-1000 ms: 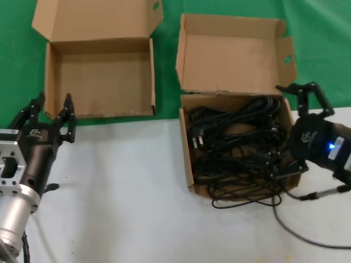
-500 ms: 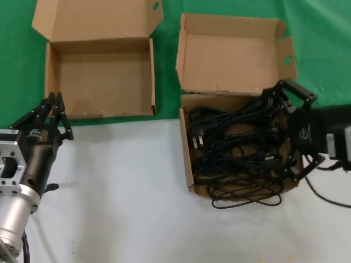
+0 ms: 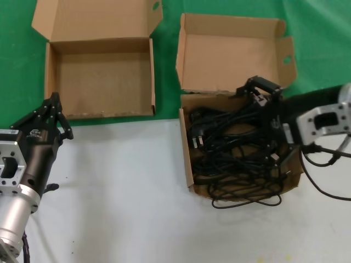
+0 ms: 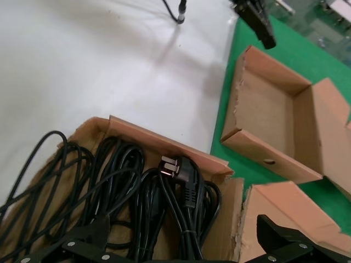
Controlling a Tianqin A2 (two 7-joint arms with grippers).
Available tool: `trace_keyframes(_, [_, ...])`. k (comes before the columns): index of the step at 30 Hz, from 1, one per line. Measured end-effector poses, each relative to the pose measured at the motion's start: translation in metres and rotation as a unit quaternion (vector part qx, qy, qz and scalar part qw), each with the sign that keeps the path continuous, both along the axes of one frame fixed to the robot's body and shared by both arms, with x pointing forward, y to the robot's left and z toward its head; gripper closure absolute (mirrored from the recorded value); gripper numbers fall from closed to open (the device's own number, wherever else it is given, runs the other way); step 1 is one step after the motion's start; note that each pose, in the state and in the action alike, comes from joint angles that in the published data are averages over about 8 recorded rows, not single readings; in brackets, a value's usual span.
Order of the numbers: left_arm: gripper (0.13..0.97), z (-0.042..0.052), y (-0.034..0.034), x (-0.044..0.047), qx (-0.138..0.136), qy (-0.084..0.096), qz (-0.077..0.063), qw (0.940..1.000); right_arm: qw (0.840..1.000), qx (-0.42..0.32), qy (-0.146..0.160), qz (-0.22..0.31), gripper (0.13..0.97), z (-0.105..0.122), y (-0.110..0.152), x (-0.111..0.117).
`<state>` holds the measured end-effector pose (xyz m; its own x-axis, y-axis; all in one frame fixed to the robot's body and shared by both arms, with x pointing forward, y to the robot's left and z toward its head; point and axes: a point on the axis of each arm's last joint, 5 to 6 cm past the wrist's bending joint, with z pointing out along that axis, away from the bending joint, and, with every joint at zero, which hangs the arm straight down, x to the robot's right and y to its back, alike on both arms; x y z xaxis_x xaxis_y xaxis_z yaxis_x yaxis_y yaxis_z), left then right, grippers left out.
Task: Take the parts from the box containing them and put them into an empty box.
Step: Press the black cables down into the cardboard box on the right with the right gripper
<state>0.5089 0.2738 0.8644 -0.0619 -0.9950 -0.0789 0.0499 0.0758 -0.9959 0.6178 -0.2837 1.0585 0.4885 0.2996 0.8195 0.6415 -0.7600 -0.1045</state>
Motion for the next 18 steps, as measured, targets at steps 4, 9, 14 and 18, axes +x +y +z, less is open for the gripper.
trace_keyframes(4, [0.952,0.0,0.0,0.0,0.0,0.0,0.0,1.0,1.0,-0.014,0.0,0.0,0.139,-0.003,0.01,0.011])
trace_keyframes(9, [0.952,0.0,0.0,0.0,0.0,0.0,0.0,1.0,1.0,-0.024,0.001,0.001,0.182,-0.006,0.019,0.019])
trace_keyframes(14, [0.952,0.0,0.0,0.0,0.0,0.0,0.0,1.0,1.0,-0.029,-0.001,0.003,0.225,-0.006,0.024,0.023])
trace_keyframes(18, [0.952,0.0,0.0,0.0,0.0,0.0,0.0,1.0,0.999,-0.033,-0.002,0.003,0.292,-0.005,0.024,0.025])
